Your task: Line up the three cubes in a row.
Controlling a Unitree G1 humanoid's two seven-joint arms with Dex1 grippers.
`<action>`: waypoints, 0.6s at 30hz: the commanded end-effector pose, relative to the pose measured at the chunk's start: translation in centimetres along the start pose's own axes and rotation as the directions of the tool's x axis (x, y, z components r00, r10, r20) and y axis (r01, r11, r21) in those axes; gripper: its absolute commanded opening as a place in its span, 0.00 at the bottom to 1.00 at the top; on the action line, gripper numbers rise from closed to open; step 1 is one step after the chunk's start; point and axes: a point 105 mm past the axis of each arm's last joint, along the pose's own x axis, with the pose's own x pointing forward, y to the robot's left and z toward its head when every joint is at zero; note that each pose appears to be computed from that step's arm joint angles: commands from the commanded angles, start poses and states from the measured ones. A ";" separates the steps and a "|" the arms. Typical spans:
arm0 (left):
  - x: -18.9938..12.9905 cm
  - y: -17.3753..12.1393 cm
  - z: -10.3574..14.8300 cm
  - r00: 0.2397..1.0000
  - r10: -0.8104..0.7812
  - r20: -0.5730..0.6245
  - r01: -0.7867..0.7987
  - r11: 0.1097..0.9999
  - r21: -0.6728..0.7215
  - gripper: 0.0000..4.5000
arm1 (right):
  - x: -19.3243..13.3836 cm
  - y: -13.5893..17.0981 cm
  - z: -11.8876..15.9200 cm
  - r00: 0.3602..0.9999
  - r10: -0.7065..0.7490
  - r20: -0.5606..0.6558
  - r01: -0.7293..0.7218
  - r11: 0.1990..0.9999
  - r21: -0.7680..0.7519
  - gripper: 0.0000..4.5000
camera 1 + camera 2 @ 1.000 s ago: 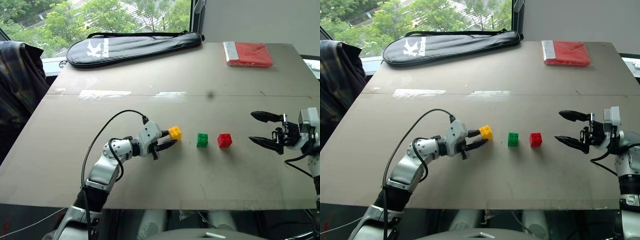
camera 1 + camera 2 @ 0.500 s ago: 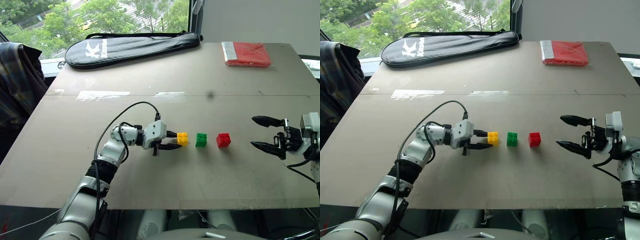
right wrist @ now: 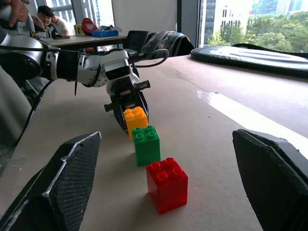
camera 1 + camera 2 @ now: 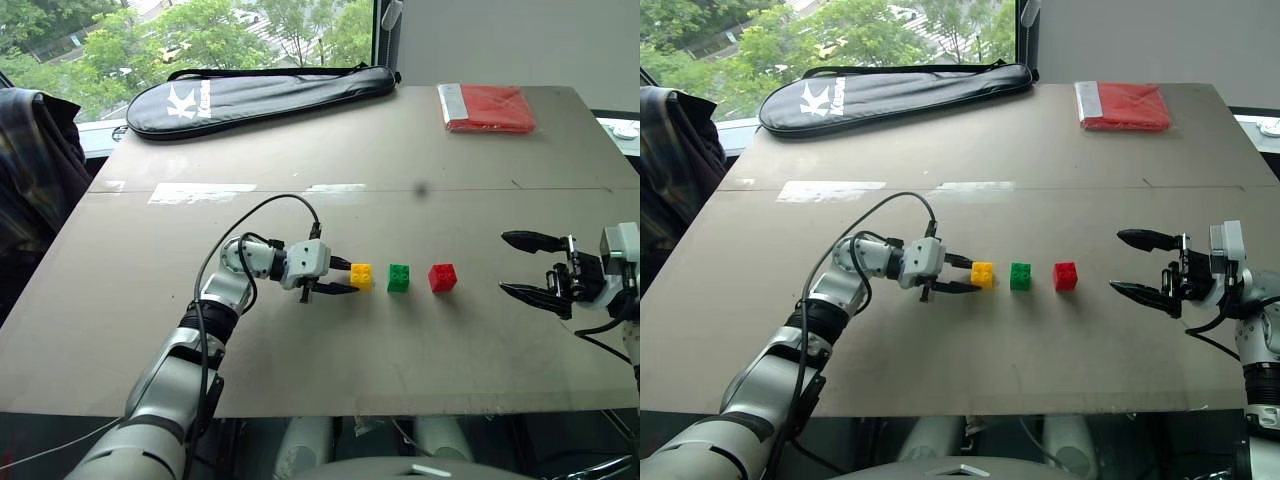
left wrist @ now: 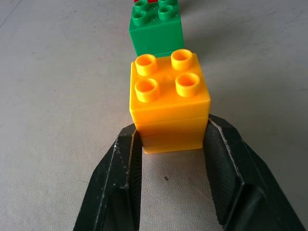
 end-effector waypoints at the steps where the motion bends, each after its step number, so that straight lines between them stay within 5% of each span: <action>1: -0.7 -0.8 -2.3 0.995 -0.005 -0.096 -0.001 0.998 -0.058 0.50 | 0.0 0.0 1.3 1.000 0.009 0.021 -0.008 0.999 -0.045 1.00; 7: -1.0 -0.9 -2.6 0.995 0.004 -0.103 -0.010 0.999 -0.053 0.99 | 0.2 0.0 1.4 1.000 0.015 0.019 -0.014 0.999 -0.043 1.00; 18: -3.6 -3.9 -1.3 0.999 0.044 -0.023 -0.046 0.994 -0.103 0.99 | 0.5 0.5 1.3 1.000 0.019 0.012 -0.018 0.999 -0.031 1.00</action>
